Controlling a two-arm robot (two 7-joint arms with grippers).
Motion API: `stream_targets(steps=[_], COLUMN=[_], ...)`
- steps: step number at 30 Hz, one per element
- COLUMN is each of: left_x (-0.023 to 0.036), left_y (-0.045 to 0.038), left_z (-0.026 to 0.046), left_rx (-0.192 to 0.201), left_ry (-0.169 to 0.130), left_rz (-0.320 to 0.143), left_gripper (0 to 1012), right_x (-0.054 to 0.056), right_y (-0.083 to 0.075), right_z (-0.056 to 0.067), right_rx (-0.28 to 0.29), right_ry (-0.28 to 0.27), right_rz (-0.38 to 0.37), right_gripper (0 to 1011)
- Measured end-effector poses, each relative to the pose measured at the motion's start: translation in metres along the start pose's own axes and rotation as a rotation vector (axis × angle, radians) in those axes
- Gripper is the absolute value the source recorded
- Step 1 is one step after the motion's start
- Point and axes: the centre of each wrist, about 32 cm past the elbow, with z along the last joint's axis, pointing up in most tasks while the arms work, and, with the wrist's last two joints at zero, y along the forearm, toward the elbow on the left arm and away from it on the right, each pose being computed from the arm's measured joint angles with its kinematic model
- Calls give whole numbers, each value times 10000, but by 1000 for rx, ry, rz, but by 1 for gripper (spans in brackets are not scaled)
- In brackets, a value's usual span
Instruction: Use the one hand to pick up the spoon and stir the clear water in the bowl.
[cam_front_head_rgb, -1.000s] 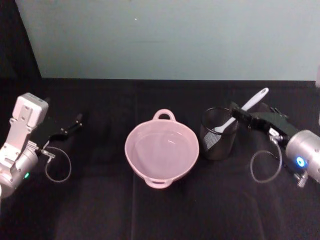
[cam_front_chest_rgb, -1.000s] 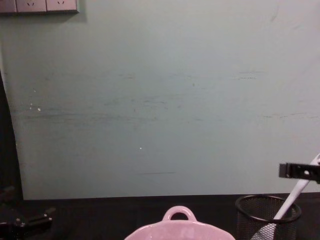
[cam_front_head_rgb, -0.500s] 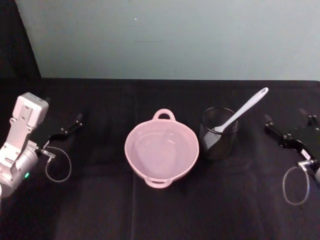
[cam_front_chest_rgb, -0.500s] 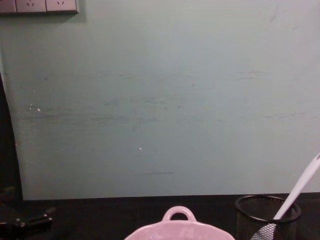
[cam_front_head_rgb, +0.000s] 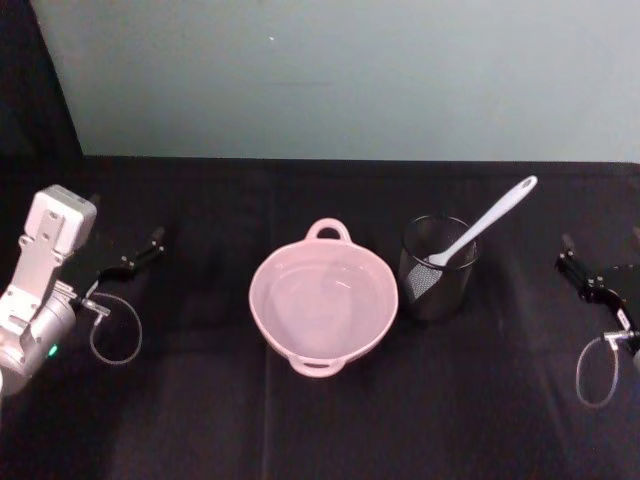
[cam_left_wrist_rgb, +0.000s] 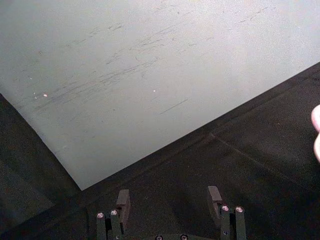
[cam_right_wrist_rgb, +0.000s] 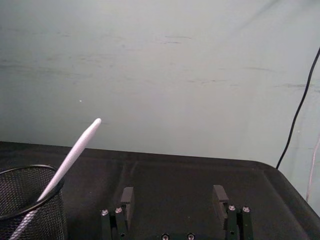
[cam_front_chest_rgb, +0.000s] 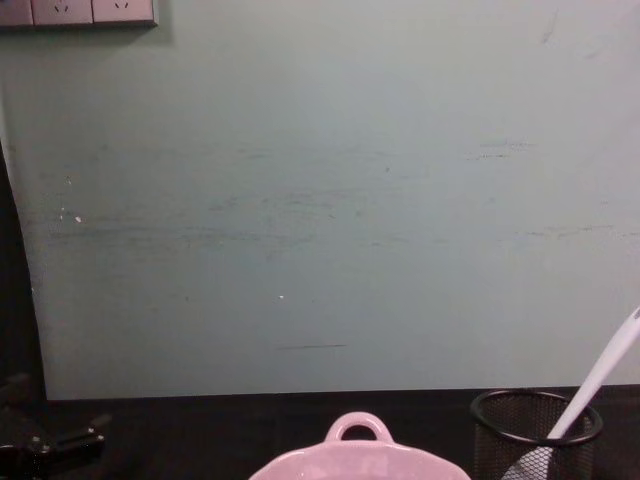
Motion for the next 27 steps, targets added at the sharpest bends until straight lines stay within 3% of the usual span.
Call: stream_targets(steps=[7,27], left_x=[0,0], left_y=[0,0], left_z=[0,0], left_rx=[0,0], left_ry=[0,0], left_rz=[0,0], left_gripper=[1011,1011], right_x=[-30,-29], right_y=[57,53], right_z=[-57,-43], right_rx=[4,4], right_ry=[8,8], right_rz=[-2,1], right_gripper=[1003,1003])
